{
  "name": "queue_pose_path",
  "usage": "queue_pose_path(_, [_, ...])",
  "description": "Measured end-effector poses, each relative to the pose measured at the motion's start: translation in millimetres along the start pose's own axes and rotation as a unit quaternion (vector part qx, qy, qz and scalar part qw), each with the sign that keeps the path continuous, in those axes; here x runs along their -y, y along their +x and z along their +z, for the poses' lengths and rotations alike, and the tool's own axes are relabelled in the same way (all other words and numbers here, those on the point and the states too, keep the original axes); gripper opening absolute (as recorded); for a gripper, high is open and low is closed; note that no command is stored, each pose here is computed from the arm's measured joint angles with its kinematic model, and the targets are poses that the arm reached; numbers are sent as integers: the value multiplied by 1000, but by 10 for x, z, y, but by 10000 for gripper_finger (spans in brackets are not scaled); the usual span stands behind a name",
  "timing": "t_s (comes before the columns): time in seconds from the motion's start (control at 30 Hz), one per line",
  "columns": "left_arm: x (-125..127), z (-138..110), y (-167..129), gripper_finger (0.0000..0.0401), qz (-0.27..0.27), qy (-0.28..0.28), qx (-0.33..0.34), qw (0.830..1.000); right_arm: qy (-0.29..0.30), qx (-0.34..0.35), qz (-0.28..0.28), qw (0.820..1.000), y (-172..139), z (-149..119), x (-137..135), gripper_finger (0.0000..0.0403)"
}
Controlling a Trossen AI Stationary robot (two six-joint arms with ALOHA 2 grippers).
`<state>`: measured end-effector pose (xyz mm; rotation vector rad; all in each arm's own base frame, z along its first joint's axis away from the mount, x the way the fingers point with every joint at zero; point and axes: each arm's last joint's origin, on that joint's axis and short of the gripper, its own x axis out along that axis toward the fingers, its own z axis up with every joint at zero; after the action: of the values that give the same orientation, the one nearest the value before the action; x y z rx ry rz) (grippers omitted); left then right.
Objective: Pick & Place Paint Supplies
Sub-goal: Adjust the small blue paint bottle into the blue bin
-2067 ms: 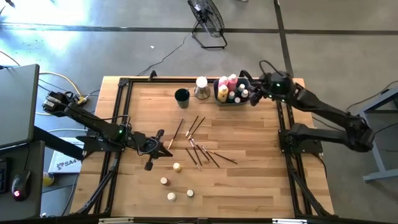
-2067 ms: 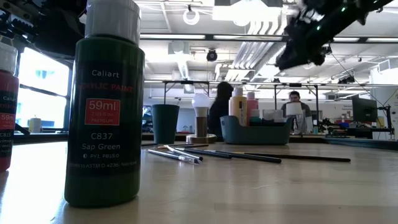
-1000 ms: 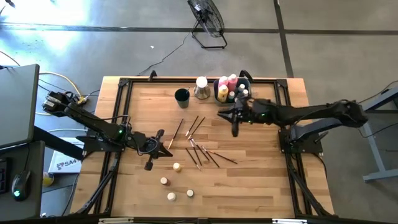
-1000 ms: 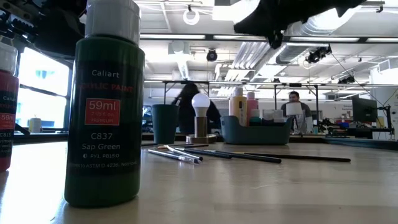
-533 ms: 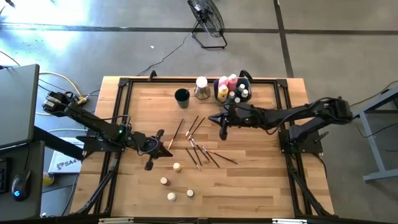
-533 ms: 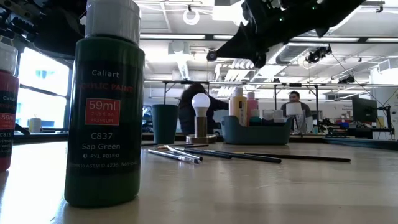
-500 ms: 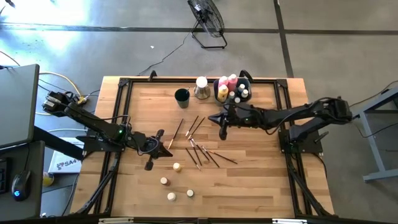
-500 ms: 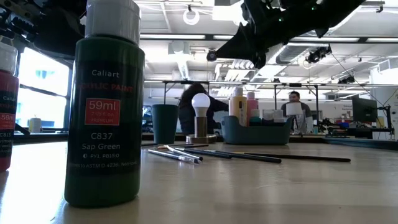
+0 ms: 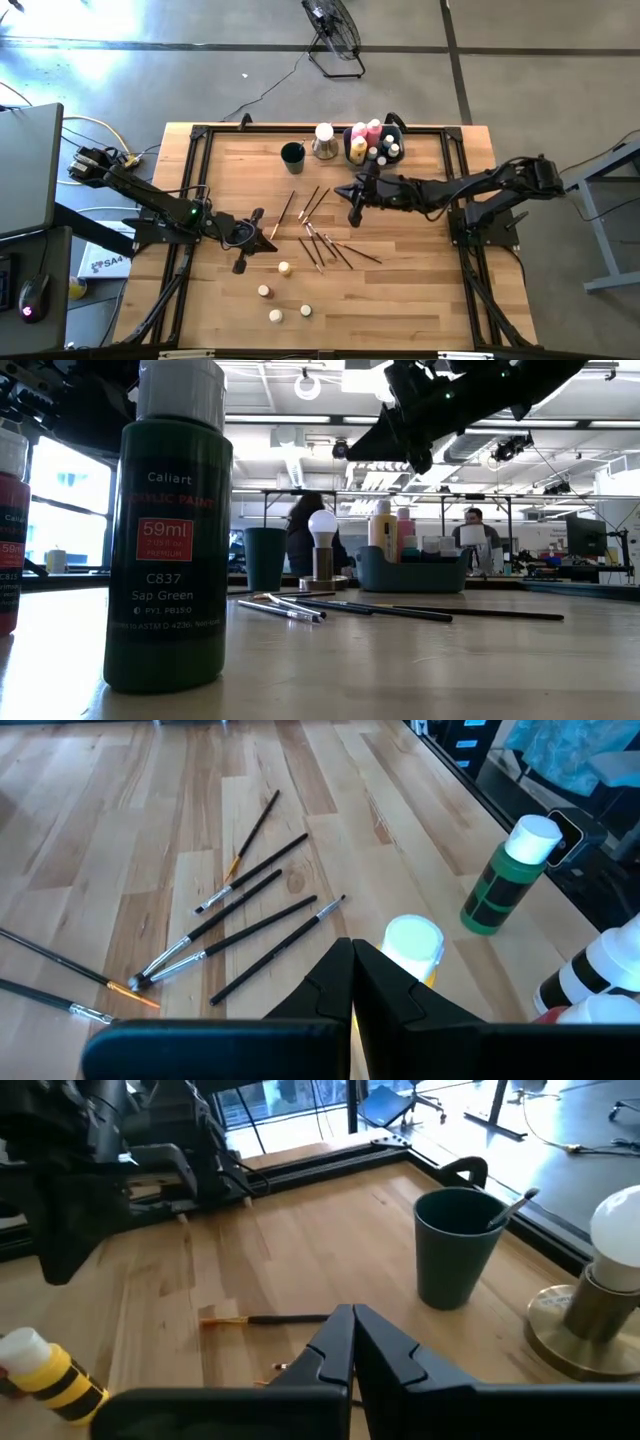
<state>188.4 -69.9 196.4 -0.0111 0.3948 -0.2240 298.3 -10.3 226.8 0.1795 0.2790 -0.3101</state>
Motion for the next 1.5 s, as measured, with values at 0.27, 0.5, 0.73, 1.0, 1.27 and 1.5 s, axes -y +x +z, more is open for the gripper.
queue_pose_path(0.27, [-1, -6, 0, 6, 0, 0, -3, 1000, 13, 3, -16, 1000, -31, -26, -91, 2])
queue_pose_path(0.5, [-1, -6, 0, 6, 0, 0, -3, 1000, -28, -66, -84, 994, -74, -202, -88, 2])
queue_pose_path(0.73, [-1, -12, 0, 6, 1, 3, -6, 1000, -16, -162, -121, 979, -102, -371, 73, 2])
queue_pose_path(1.0, [-5, -45, -1, 6, 3, 7, -23, 1000, -37, -276, -186, 942, -192, -538, 326, 2])
queue_pose_path(1.27, [-11, -49, -2, 6, 12, 33, -25, 999, -51, -312, -241, 918, -212, -547, 597, 2])
queue_pose_path(1.5, [-16, -65, -2, 6, 18, 31, -33, 999, -23, -339, -202, 918, -190, -524, 797, 2])
